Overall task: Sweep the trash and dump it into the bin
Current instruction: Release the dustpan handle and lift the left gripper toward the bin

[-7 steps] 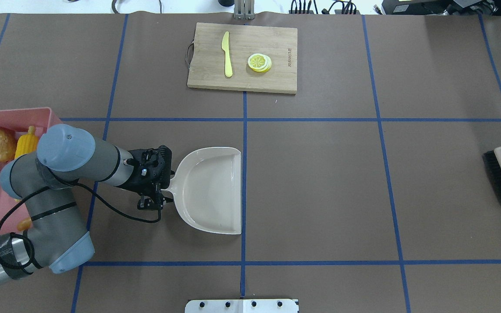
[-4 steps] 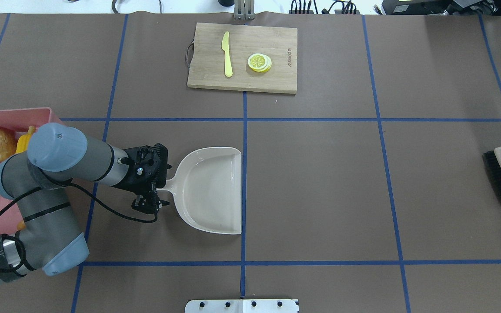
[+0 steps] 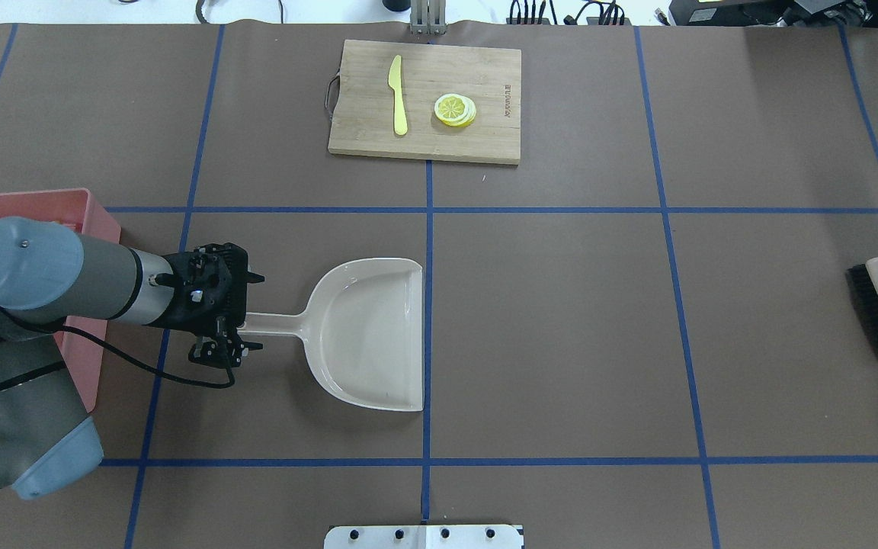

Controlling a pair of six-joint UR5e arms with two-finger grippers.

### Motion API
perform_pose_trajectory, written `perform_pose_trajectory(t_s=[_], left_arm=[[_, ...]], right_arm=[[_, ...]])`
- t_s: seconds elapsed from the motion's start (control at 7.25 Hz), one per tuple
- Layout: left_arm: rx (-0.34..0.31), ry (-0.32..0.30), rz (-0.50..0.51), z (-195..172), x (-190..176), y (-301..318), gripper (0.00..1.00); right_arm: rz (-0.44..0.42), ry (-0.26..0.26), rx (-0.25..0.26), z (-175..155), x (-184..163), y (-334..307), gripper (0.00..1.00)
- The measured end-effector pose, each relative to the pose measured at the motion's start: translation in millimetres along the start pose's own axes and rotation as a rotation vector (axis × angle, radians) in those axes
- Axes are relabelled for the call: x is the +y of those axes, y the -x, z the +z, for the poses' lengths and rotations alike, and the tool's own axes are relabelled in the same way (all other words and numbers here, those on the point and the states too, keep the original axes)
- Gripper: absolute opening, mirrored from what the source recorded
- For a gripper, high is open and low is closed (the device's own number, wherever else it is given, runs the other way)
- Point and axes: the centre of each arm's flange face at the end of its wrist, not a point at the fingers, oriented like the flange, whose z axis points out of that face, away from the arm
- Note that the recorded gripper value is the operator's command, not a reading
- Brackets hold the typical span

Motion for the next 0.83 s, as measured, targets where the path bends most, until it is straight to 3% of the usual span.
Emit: perform_pose_trajectory(t_s=[0.28,0.55,0.83], left_arm=[[-0.122,0.061,-0.058,-26.9,21.5,46.2,0.99],[-0.204,0.158,-0.18,-57.2,50.9,92.2,0.98],[-0.21,0.214,-0.48,-78.8,77.0,118.1,0.98]], right_arm=[[-0.012,-0.004,0.0,-3.2,-6.8,6.5,1.0],[-0.014,-0.005,0.001,-3.6,-8.7,7.7,1.0],[-0.017,-0.005,0.0,-3.8,-9.9,9.5,1.0]])
